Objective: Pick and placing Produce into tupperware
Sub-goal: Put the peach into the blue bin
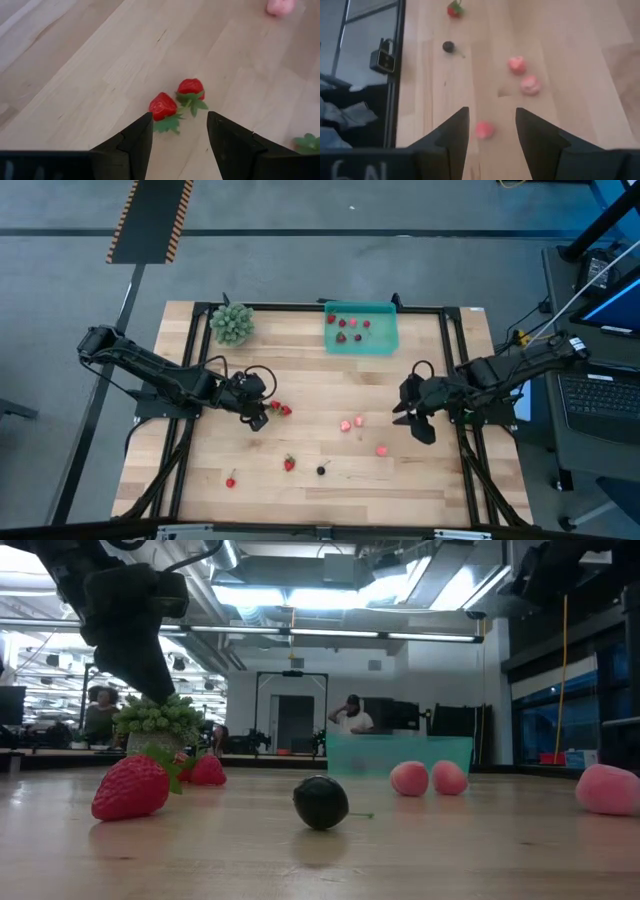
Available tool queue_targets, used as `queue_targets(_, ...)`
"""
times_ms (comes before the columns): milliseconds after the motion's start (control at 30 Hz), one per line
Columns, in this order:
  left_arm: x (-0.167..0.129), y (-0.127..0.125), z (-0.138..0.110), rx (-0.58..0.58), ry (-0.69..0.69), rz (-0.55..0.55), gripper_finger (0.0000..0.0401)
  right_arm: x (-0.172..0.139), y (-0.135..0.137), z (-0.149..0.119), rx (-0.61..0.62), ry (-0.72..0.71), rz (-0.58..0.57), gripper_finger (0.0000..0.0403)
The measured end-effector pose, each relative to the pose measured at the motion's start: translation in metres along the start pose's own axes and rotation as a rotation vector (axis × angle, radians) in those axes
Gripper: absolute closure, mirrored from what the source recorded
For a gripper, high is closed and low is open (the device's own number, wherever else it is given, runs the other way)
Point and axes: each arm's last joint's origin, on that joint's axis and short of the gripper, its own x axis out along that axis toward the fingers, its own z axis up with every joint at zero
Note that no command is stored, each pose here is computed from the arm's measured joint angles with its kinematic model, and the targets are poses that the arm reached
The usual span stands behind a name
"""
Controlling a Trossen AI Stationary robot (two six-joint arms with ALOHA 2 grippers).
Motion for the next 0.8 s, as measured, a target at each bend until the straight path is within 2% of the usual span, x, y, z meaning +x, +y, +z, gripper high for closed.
queue_targets(233,0.000,-0.001,0.000,-0.002,-0.002,-0.006,0.0222,0.007,0.005,0.000,-0.054,0.018,0.012,0.0232)
queue_targets(567,0.000,0.000,0.000,0.007,0.000,-0.004,0.0222,0.041,0.005,-0.003,-0.058,0.129,-0.055,0.0143)
queue_targets(700,0.000,0.000,0.000,0.009,0.000,-0.004,0.0222,0.056,0.005,-0.003,-0.033,0.157,-0.081,0.0133)
queue_targets(800,0.000,0.000,0.000,0.009,0.000,-0.003,0.0222,0.072,0.006,0.000,-0.066,0.133,-0.116,0.0132)
